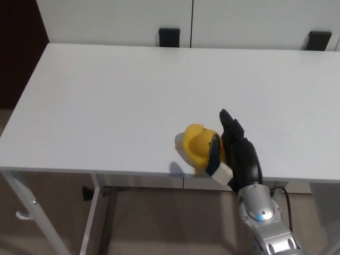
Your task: The robot uses its right hand to push the yellow duck toy to the center of the white desk.
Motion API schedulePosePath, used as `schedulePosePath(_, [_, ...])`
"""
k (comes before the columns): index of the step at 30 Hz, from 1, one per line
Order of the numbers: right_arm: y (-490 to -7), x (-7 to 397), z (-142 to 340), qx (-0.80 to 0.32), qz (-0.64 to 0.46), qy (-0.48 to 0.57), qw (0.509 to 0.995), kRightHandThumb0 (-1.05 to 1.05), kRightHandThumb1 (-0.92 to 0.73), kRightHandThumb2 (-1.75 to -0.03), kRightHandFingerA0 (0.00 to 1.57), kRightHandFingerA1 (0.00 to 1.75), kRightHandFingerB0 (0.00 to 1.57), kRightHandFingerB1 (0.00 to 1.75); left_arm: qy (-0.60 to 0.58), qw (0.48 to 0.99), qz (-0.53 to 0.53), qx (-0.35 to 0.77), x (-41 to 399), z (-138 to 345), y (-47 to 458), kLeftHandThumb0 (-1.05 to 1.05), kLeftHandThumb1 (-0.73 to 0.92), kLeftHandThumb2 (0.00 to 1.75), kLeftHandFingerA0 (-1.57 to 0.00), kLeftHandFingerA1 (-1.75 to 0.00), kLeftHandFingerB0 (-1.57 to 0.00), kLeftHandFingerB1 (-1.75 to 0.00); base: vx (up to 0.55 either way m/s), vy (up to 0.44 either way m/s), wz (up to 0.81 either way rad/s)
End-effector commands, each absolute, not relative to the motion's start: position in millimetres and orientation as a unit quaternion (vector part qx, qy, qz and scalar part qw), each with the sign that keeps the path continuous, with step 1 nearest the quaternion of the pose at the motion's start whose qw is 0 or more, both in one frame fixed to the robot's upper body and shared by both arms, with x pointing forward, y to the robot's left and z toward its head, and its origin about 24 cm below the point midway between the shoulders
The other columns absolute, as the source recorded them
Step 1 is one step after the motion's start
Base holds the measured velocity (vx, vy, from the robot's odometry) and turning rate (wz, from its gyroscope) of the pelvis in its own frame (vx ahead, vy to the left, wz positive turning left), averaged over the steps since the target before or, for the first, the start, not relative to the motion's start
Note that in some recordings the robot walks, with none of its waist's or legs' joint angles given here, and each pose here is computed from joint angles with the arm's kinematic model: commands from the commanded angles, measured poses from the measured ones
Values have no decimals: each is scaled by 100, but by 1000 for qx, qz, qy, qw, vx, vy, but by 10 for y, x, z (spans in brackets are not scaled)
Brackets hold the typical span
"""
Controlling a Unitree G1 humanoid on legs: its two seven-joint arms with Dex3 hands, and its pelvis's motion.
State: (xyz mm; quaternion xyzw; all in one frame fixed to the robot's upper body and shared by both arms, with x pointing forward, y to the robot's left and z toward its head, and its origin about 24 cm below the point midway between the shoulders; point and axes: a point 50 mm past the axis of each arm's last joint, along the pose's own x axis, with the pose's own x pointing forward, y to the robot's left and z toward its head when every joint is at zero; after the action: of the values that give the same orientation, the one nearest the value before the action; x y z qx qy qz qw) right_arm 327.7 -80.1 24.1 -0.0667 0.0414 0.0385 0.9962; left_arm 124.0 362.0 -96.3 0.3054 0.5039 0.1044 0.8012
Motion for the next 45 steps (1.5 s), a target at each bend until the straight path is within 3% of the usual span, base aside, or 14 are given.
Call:
schedulePosePath(1, [-1189,3297,339,-283,-100,-2,954,-105,-92,-80,0,0,0,0,492,808,96,310,1239,-959,3610,24,-55,175,-150,-97,-154,-92,0,0,0])
schedulePosePath(10, [-1904,3291,689,-394,-175,-61,900,-105,-92,-82,0,0,0,0,494,805,92,314,1233,-969,3599,28,-51,174,-150,-87,-153,-83,0,0,0])
schedulePosePath(16, [-2680,3092,1032,-470,-248,-101,841,-102,-86,-103,0,0,0,0,496,806,104,306,1201,-967,3620,32,-49,174,-147,-88,-151,-81,0,0,0])
schedulePosePath(18, [-2994,2915,1162,-489,-278,-104,820,-103,-87,-104,0,0,0,0,495,806,106,307,1194,-962,3631,23,-49,156,-153,-85,-157,-85,0,0,0])
schedulePosePath(19, [-3138,2810,1220,-492,-290,-107,814,-105,-92,-84,0,0,0,0,495,806,107,307,1188,-961,3635,6,-9,94,-140,-125,-138,-122,0,0,0])
schedulePosePath(21, [-3222,2738,1261,-493,-297,-110,810,-105,-92,-84,0,0,0,0,495,806,107,307,1184,-960,3638,6,-9,94,-140,-125,-138,-122,0,0,0])
schedulePosePath(22, [-3361,2596,1281,-497,-308,-106,804,-104,-91,-100,0,0,0,0,496,805,109,307,1175,-962,3641,24,-51,163,-152,-91,-155,-83,0,0,0])
schedulePosePath(33, [-4237,1686,1064,-486,-363,37,794,-104,-91,-78,0,0,0,0,494,804,106,312,1155,-951,3660,18,-53,175,-144,-92,-155,-83,0,0,0])
schedulePosePath(34, [-4450,1407,879,-464,-376,97,796,-75,-68,-65,0,0,0,0,496,804,110,309,1155,-946,3671,22,-52,167,-148,-92,-156,-80,0,0,0])
schedulePosePath(40, [-4646,940,537,-426,-423,170,782,-60,-69,-65,0,0,0,0,502,797,112,317,1159,-936,3692,26,-54,162,-145,-88,-154,-78,0,0,0])
schedulePosePath(41, [-4657,833,424,-392,-448,187,781,-23,-56,-94,15,91,0,45,501,797,112,318,1163,-930,3699,24,-52,163,-146,-93,-157,-80,0,0,0])
schedulePosePath(42, [-4659,766,349,-368,-465,197,781,-23,-56,-94,15,91,0,45,501,798,112,318,1166,-925,3703,24,-52,163,-146,-93,-157,-80,0,0,0])
schedulePosePath(43, [-4627,665,210,-347,-466,223,782,-9,-45,-112,59,76,24,62,501,797,112,318,1165,-926,3703,28,-52,167,-143,-87,-157,-77,0,0,0])
schedulePosePath(45, [-4586,566,77,-333,-460,251,784,-9,-45,-112,59,76,24,62,502,797,111,318,1162,-928,3701,28,-52,167,-143,-87,-157,-77,0,0,0])
